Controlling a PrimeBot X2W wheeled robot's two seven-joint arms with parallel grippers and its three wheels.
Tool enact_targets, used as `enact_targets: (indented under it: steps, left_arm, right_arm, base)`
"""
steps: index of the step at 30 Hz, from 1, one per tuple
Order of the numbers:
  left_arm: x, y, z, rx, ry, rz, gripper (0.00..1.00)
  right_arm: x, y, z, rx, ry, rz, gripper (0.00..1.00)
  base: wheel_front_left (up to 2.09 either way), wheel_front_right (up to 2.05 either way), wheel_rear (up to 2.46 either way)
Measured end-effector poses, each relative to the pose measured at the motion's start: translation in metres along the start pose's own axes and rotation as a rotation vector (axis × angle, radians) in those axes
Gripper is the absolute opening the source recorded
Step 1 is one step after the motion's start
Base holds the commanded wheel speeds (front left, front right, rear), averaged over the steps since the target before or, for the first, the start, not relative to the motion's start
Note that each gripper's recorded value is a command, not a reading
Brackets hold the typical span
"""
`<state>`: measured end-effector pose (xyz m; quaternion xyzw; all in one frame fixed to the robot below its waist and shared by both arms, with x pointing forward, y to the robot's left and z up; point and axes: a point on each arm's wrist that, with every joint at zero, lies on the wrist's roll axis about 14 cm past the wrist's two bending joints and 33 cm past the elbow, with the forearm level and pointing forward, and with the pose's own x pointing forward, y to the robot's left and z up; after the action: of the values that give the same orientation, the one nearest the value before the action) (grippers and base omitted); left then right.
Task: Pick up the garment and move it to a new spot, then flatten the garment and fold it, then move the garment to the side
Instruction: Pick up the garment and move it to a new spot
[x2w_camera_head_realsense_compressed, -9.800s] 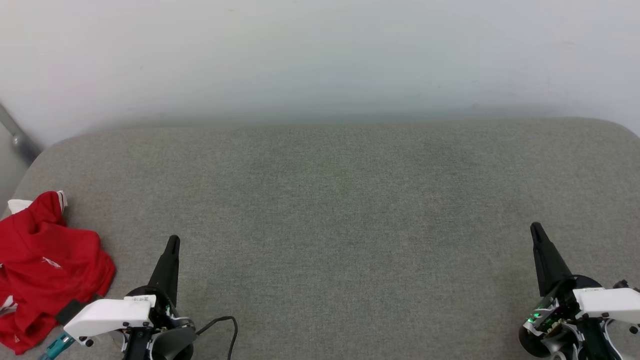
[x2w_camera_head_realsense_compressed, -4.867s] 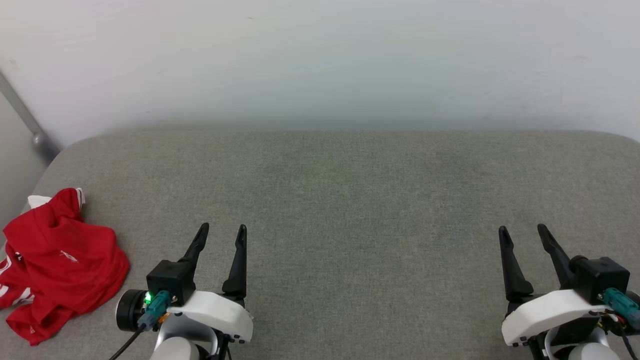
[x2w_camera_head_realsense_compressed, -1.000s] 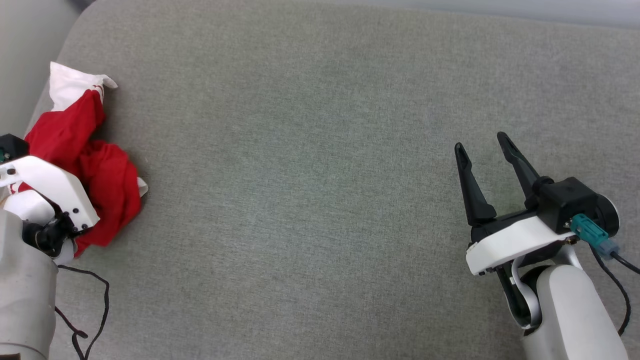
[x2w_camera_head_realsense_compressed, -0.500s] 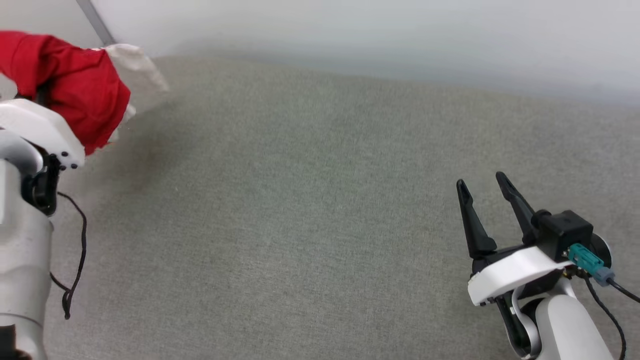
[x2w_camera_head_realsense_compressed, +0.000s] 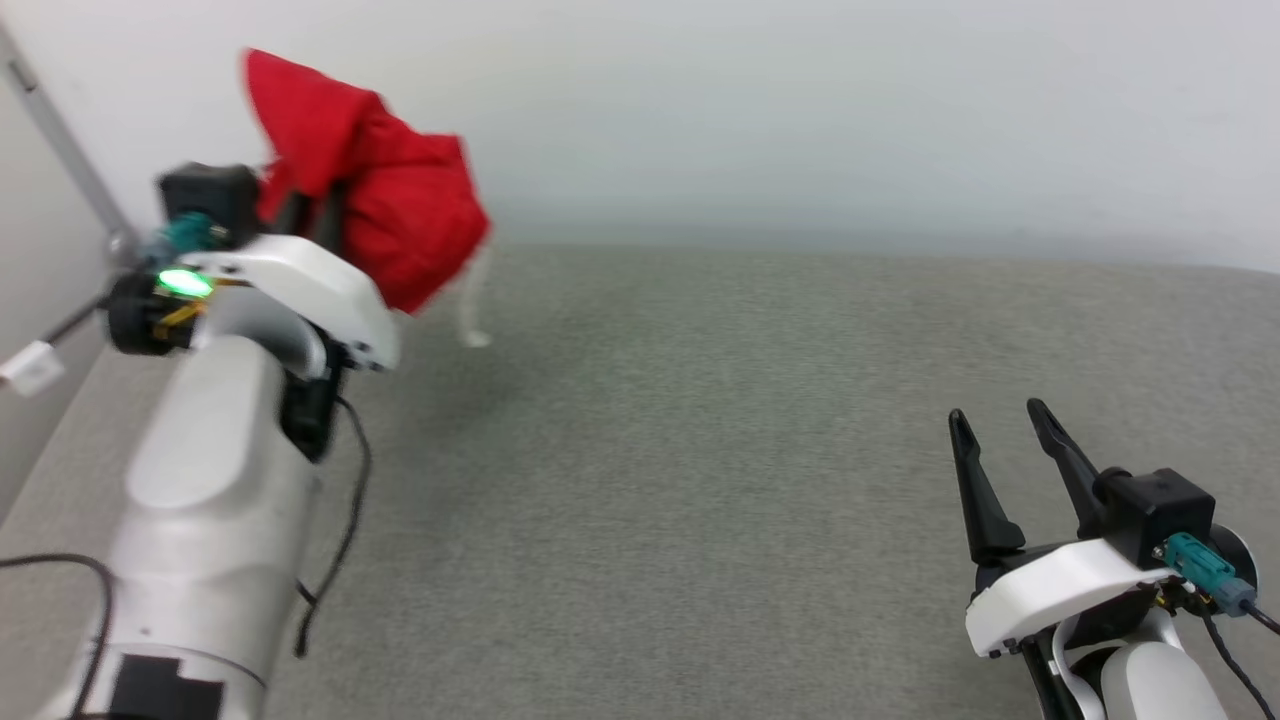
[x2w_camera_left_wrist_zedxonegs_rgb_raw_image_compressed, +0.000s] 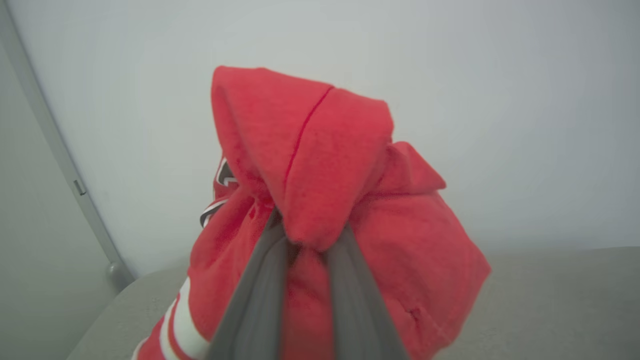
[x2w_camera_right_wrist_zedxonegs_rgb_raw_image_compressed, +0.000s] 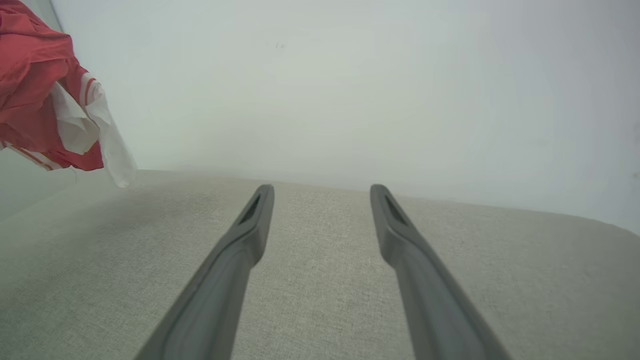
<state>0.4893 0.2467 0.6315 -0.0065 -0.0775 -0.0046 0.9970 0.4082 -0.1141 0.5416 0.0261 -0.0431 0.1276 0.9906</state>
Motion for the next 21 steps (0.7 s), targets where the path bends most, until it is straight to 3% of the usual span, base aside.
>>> enact_targets:
  steps: [10, 14, 15, 19, 20, 21]
  left_arm:
    - [-0.013, -0.179, -0.055, -0.152, 0.106, -0.379, 0.00]
    - [-0.046, -0.233, -0.094, -0.196, 0.214, -0.516, 0.00]
    - [-0.070, -0.251, -0.122, -0.206, 0.301, -0.568, 0.00]
    - [-0.118, -0.273, -0.168, -0.202, 0.460, -0.655, 0.00]
    - [-0.127, -0.275, -0.176, -0.197, 0.488, -0.667, 0.03]
    - [-0.135, -0.276, -0.182, -0.189, 0.511, -0.677, 0.30]
  right_arm:
    - [-0.047, -0.057, 0.006, -0.028, 0.012, -0.188, 1.00]
    - [-0.058, -0.068, 0.004, -0.029, 0.025, -0.227, 1.00]
    - [-0.061, -0.071, 0.002, -0.026, 0.030, -0.240, 1.00]
    - [-0.066, -0.077, -0.001, -0.019, 0.040, -0.261, 1.00]
    - [-0.067, -0.077, -0.002, -0.016, 0.042, -0.262, 1.00]
    - [-0.067, -0.077, -0.002, -0.014, 0.039, -0.262, 1.00]
  base:
    - [0.00, 0.00, 0.00]
    - [0.00, 0.00, 0.00]
    - [0.00, 0.00, 0.00]
    - [0.00, 0.00, 0.00]
    - [0.00, 0.00, 0.00]
    - [0.00, 0.00, 0.00]
